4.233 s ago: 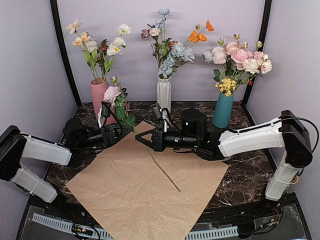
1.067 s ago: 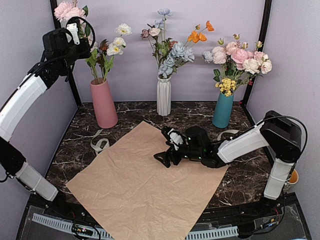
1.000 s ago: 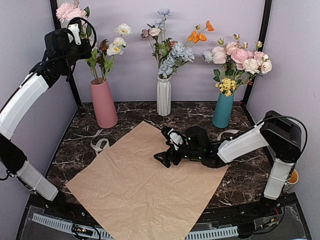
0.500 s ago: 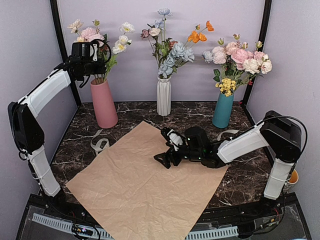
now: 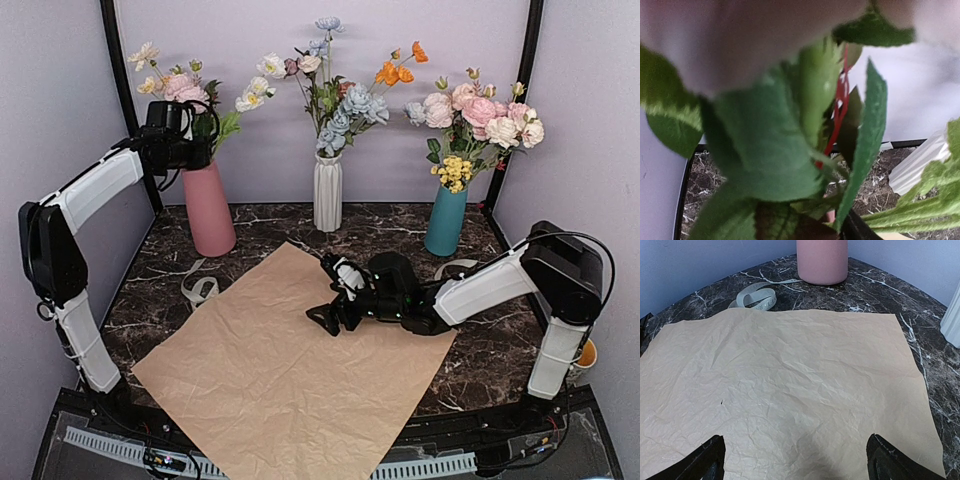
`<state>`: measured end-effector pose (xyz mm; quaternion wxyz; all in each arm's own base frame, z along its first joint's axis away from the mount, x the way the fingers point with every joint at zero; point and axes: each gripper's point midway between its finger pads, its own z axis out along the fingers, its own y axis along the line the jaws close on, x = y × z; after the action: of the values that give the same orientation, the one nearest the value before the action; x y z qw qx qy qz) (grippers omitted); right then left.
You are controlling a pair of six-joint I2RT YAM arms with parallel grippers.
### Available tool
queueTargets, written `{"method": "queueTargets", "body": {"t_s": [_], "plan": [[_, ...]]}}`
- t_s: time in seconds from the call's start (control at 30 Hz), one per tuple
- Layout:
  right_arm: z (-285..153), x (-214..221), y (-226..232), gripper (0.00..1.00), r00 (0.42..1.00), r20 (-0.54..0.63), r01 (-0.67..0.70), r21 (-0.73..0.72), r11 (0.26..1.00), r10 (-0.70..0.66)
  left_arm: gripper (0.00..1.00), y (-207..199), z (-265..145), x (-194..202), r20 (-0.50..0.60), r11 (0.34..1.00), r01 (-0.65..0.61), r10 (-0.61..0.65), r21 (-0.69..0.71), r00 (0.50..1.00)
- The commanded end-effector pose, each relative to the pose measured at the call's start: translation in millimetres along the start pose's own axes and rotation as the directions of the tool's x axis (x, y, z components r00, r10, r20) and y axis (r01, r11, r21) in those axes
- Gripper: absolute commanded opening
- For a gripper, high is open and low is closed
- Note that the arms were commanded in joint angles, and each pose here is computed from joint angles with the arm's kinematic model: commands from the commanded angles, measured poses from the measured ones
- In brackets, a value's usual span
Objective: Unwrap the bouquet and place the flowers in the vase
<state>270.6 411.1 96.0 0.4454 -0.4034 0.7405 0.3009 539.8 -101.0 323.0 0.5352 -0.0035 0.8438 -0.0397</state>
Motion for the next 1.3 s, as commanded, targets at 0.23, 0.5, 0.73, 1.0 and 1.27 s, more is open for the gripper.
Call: {"method": "queueTargets", "body": {"t_s": [0.23, 0.5, 0.73, 1.0, 1.27], "plan": [[5.8, -7.1, 7.3, 0.98, 1.000, 0.015, 0.010, -0.019, 1.000, -0.010, 0.84, -4.0, -72.0, -37.1, 0.075, 0.996, 0.040, -0.046, 0.076, 0.996], [3.9, -8.0, 10.0, 0.99, 1.000, 0.029, 0.001, -0.034, 0.999, 0.000, 0.99, -3.6, -144.6, -64.7, 0.149, 0.993, 0.022, -0.040, 0.120, 0.988], [-2.0, -12.7, 2.4, 0.99, 0.998, 0.056, 0.008, 0.016, 1.000, -0.009, 0.99, -1.5, -212.2, -69.0, 0.210, 0.987, -0.020, -0.015, 0.162, 0.977], [-46.1, -33.4, -14.6, 0.99, 0.962, 0.212, 0.128, 0.201, 0.971, -0.171, 0.99, 23.3, -222.6, 10.8, 0.265, 0.995, -0.013, -0.014, 0.102, 0.964], [-104.3, -76.9, -49.6, 0.99, 0.915, 0.270, 0.136, 0.494, 0.859, -0.300, 0.99, 75.7, -189.5, 106.0, 0.261, 0.989, 0.032, 0.008, -0.147, 0.965]]}}
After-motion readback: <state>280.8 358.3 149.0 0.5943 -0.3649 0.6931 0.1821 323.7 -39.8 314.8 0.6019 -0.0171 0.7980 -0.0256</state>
